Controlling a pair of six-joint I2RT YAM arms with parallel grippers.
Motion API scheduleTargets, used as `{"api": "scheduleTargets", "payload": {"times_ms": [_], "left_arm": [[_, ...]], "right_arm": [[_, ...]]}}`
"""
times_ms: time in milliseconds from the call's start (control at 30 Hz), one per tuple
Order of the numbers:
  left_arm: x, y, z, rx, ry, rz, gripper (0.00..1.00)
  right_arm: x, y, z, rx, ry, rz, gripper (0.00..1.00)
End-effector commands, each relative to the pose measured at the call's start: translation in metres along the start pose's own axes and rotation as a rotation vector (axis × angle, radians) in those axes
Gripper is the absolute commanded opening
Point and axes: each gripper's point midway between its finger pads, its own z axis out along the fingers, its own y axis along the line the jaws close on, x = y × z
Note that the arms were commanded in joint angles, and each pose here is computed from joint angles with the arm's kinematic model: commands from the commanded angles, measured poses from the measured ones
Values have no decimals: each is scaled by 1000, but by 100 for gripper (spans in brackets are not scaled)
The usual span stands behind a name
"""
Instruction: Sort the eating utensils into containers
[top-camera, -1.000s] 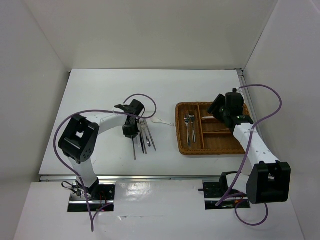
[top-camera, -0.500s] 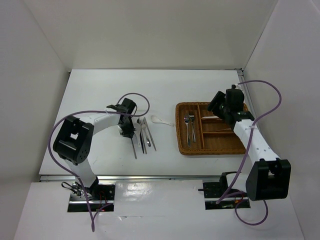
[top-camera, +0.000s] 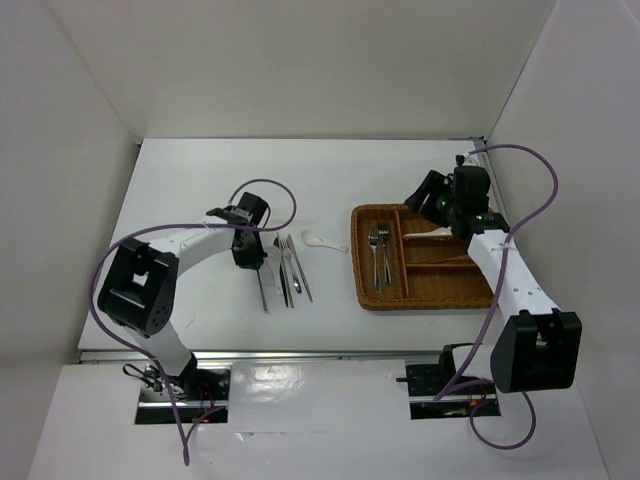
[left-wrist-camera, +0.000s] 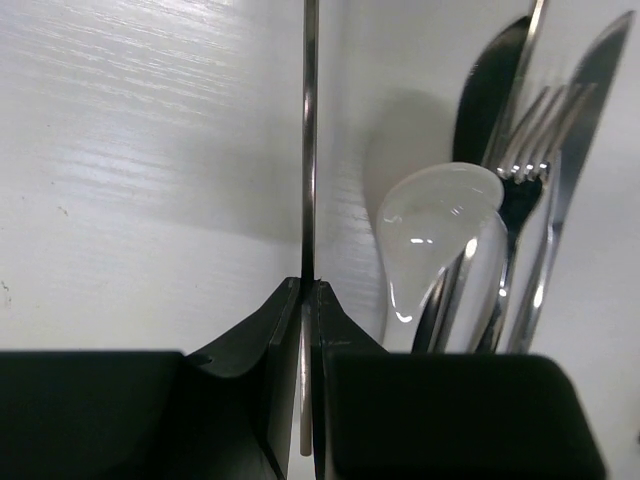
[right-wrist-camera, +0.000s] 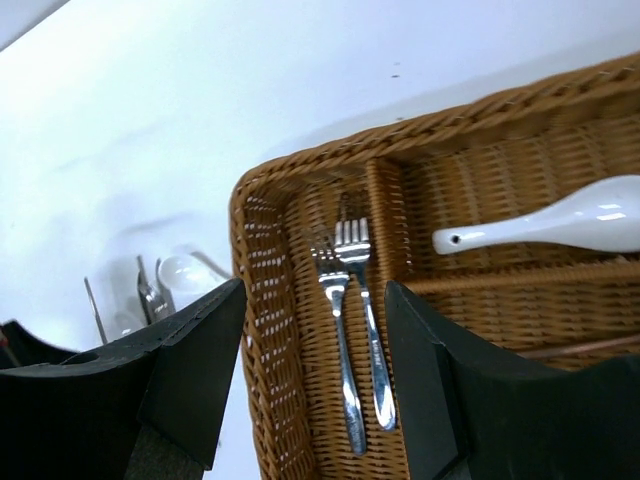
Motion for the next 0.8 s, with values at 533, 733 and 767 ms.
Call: {"api": "scheduleTargets", "payload": {"times_ms": [533,733,767], "left_arm": [[-57,-57,-97,296,-172,-27,18],[-77,-85,-122,418,-215,-57,18],[-77,-90,-127,431,-220,-47,18]], "right_arm": [[105,182,-24,-657,173,-357,72],[140,205,-40,-749,233,-413,80],[144,211,-41,-769,231,-421,80]]}}
